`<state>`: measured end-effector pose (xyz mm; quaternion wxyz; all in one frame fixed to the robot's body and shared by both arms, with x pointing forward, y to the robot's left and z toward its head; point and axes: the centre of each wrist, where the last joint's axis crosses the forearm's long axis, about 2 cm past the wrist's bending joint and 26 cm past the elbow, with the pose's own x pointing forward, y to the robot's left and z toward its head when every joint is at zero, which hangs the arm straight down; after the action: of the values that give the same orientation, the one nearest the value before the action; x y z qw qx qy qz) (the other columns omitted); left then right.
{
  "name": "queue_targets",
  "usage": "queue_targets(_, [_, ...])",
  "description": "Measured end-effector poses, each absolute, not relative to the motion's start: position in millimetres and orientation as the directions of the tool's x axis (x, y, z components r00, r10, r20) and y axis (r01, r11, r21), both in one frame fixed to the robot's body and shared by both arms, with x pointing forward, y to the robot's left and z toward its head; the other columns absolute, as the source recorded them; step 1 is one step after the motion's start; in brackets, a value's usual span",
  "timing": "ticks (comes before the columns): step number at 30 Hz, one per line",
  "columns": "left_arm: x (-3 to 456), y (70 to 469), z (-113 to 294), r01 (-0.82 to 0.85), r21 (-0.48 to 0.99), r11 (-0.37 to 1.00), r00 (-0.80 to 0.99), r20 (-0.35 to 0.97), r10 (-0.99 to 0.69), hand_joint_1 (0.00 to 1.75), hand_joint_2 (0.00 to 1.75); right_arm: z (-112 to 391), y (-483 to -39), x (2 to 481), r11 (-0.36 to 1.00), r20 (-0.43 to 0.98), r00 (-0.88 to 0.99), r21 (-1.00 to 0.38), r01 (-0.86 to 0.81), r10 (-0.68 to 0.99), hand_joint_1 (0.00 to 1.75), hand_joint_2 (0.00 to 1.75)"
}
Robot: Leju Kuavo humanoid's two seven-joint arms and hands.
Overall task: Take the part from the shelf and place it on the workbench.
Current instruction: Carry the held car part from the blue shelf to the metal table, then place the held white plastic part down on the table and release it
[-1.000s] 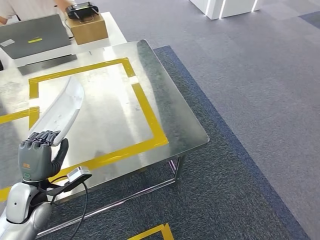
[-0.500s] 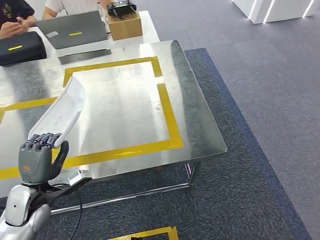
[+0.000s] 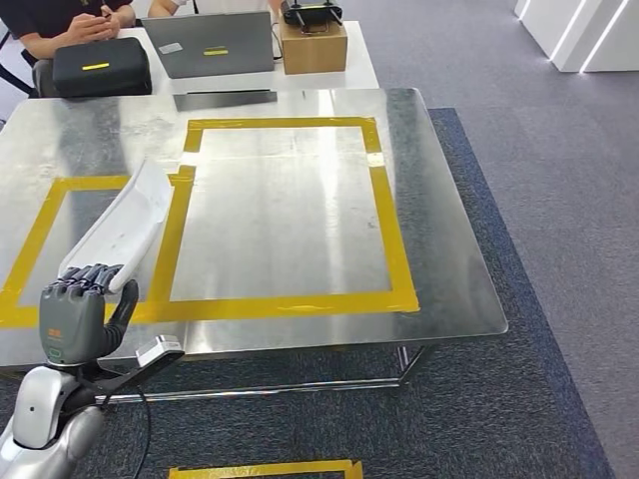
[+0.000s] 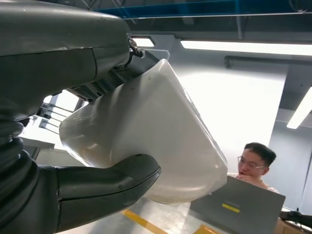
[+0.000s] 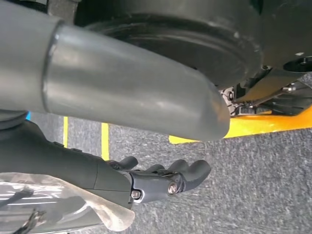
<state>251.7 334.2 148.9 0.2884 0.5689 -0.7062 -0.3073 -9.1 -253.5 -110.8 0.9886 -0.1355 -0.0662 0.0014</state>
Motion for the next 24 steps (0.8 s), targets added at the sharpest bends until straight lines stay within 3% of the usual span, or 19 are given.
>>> queue_targets(12, [260.6, 341.5, 147.9, -0.609, 0.786, 0.108, -0.166, 0.007, -0.986, 1.75, 1.75, -110.9, -253.0, -9.1, 0.969, 0.116, 0.993, -0.247, -0.003, 0.032, 0.00, 0.00])
queue_targets(24, [292.1, 397.0, 104.9, -0.401, 0.906, -0.136, 0.055, -0.124, -0.991, 1.75, 1.75, -110.8, -252.6, -2.6, 0.971, 0.095, 0.995, -0.237, -0.012, 0.036, 0.00, 0.00])
